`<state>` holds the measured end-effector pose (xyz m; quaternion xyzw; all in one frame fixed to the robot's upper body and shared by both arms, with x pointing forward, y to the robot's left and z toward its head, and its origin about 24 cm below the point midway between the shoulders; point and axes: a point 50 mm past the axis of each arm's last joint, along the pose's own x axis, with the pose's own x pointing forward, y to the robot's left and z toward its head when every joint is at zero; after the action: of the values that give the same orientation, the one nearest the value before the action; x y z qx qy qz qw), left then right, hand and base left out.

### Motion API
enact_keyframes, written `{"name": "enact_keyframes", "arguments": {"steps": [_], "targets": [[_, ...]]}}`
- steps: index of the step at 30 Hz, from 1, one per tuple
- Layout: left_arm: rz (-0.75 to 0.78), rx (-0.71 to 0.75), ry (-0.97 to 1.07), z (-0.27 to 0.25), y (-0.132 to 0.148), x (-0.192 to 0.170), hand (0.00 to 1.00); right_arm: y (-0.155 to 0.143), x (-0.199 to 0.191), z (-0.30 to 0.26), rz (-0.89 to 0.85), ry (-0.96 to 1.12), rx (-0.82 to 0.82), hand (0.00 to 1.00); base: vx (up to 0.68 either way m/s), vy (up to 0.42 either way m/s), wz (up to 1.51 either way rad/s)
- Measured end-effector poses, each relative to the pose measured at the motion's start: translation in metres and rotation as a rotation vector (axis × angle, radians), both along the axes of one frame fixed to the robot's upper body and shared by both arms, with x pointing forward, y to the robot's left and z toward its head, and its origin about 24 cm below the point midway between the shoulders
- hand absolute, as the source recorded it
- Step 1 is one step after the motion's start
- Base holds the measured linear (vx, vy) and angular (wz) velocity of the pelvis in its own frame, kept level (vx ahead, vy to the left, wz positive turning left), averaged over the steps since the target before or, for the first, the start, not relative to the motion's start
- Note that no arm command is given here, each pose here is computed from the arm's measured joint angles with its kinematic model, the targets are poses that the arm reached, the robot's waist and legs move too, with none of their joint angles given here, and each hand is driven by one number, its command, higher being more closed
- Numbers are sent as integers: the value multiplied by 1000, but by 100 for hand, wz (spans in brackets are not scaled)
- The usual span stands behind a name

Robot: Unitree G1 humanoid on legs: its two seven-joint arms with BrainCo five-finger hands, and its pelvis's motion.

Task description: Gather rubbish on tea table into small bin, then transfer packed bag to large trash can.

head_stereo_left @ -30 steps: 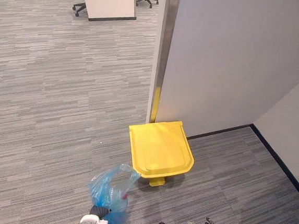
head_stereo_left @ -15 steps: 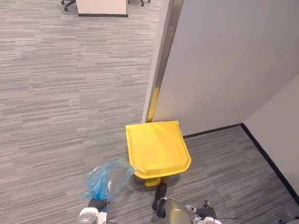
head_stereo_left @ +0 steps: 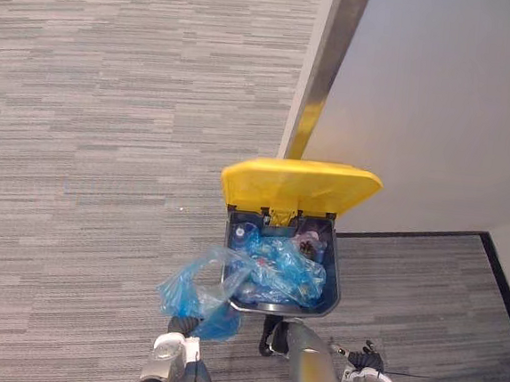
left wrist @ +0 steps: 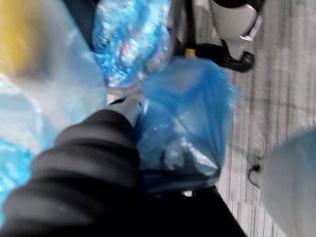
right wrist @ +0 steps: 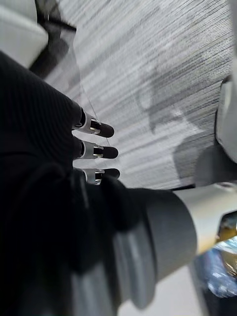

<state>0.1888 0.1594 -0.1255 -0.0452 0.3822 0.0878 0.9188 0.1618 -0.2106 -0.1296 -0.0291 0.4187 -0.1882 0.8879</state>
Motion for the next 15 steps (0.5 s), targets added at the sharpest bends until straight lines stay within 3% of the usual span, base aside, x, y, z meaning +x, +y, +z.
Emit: {"name": "enact_keyframes", "arguments": {"steps": [4, 8, 11, 15], "targets": [[-26, 27, -36, 6, 4, 5, 100, 29, 27, 10, 188, -58, -8, 0, 6, 1, 20], [-54, 80, -58, 10, 17, 8, 100, 62, 88, 55, 381, -290, -47, 0, -30, 28, 10], [-57, 114, -84, 15, 25, 12, 100, 74, 138, 104, 461, -482, -102, 0, -39, 13, 8], [-29, 125, -157, 25, 32, 21, 100, 69, 181, 156, 491, -624, -191, 0, -61, -23, 2]]}}
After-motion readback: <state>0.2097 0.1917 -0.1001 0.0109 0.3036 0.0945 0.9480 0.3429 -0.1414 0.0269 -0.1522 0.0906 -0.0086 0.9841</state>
